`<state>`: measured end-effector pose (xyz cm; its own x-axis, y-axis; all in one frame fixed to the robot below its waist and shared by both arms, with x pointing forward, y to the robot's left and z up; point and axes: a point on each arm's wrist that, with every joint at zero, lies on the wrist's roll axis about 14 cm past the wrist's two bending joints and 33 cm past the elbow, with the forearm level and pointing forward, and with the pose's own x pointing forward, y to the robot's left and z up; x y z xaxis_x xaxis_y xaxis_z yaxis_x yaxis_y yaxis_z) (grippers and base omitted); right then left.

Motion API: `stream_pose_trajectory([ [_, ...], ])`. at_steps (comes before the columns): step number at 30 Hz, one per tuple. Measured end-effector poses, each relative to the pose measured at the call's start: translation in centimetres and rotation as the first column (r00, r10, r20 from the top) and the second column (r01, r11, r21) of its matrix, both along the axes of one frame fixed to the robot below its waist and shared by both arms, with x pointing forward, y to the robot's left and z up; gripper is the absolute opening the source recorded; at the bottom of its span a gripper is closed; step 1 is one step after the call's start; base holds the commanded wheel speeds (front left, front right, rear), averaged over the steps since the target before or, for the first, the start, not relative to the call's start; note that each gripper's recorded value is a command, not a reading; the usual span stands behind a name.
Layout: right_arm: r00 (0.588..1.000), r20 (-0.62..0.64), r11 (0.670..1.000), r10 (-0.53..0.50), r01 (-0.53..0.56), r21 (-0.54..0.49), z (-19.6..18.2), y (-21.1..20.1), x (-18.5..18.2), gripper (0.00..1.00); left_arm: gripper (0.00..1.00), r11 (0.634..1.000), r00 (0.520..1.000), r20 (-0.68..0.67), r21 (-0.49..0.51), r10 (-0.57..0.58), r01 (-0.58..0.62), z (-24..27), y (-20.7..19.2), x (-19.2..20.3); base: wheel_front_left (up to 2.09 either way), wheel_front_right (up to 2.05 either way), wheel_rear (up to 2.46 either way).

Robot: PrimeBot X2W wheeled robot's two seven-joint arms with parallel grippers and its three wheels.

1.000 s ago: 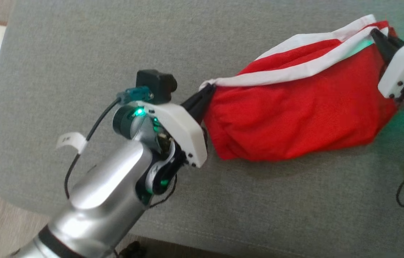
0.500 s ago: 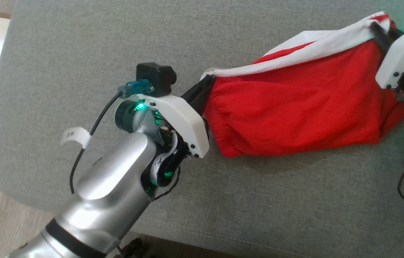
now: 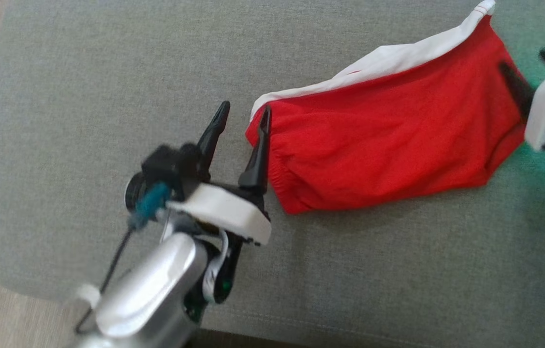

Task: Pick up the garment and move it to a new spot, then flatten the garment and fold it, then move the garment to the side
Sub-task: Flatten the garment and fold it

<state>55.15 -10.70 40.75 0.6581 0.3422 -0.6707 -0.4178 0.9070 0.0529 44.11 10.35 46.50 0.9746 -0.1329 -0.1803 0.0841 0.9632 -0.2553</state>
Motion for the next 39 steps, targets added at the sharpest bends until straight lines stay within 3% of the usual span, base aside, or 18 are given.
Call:
stream_pose_trajectory([
  [4, 0.992, -0.127, 0.999, 0.024, -0.03, -0.045, -3.0, 0.0, -2.4, 1.0, 1.0, 0.997, 0.995, 0.082, 0.043, 0.056, -0.06, 0.7, 0.7, -1.0, 0.0, 0.0, 0.0],
  [10, 0.982, -0.19, 0.997, 0.008, -0.023, -0.075, -4.8, 0.1, -2.1, 1.0, 1.0, 0.993, 0.986, 0.122, 0.035, 0.111, -0.116, 1.4, 0.8, -1.6, 0.0, 0.0, 0.0],
  [11, 0.978, -0.207, 0.998, 0.001, -0.013, -0.058, -5.0, 0.5, -1.9, 0.0, 1.0, 0.992, 0.982, 0.153, 0.038, 0.111, -0.118, 2.1, 0.7, -1.6, 0.0, 0.0, 0.0],
  [15, 0.97, -0.24, 0.996, -0.023, 0.043, 0.078, -4.4, 2.3, -2.0, 0.0, 1.0, 0.993, 0.984, 0.146, 0.041, 0.1, -0.107, 1.5, 0.5, -2.4, 0.0, 0.0, 0.0],
  [19, 0.96, -0.268, 0.972, -0.078, 0.133, 0.195, -3.6, 2.1, -3.2, 0.0, 1.0, 0.993, 0.99, 0.115, 0.066, 0.085, -0.093, 0.2, 0.7, -3.2, 0.0, 0.0, 0.0],
  [23, 0.931, -0.287, 0.933, -0.228, 0.293, 0.209, -3.1, -2.9, -4.8, 0.0, 1.0, 0.993, 0.99, 0.113, 0.07, 0.083, -0.091, 0.0, 1.1, -4.0, 0.0, 0.0, 0.0],
  [27, 0.876, -0.267, 0.861, -0.401, 0.46, 0.217, -1.5, -8.8, -5.7, 0.0, 1.0, 0.994, 0.992, 0.095, 0.066, 0.086, -0.093, -0.4, 1.4, -5.5, 0.0, 0.0, 0.0],
  [31, 0.843, -0.22, 0.819, -0.49, 0.532, 0.214, 0.3, -11.9, -6.0, 0.0, 1.0, 0.993, 0.992, 0.094, 0.065, 0.088, -0.094, -0.4, 1.5, -6.3, 0.0, 0.0, 0.0],
  [34, 0.863, -0.176, 0.834, -0.473, 0.504, 0.226, 1.6, -11.0, -5.7, 0.0, 1.0, 0.995, 0.991, 0.103, 0.051, 0.082, -0.088, -0.1, 1.3, -6.4, 0.0, 0.0, 0.0],
  [39, 0.955, -0.069, 0.922, -0.289, 0.297, 0.249, 5.2, -4.5, -4.8, 0.0, 1.0, 0.995, 0.993, 0.081, 0.045, 0.08, -0.084, -0.7, 1.2, -7.3, 0.0, 0.0, 0.0],
])
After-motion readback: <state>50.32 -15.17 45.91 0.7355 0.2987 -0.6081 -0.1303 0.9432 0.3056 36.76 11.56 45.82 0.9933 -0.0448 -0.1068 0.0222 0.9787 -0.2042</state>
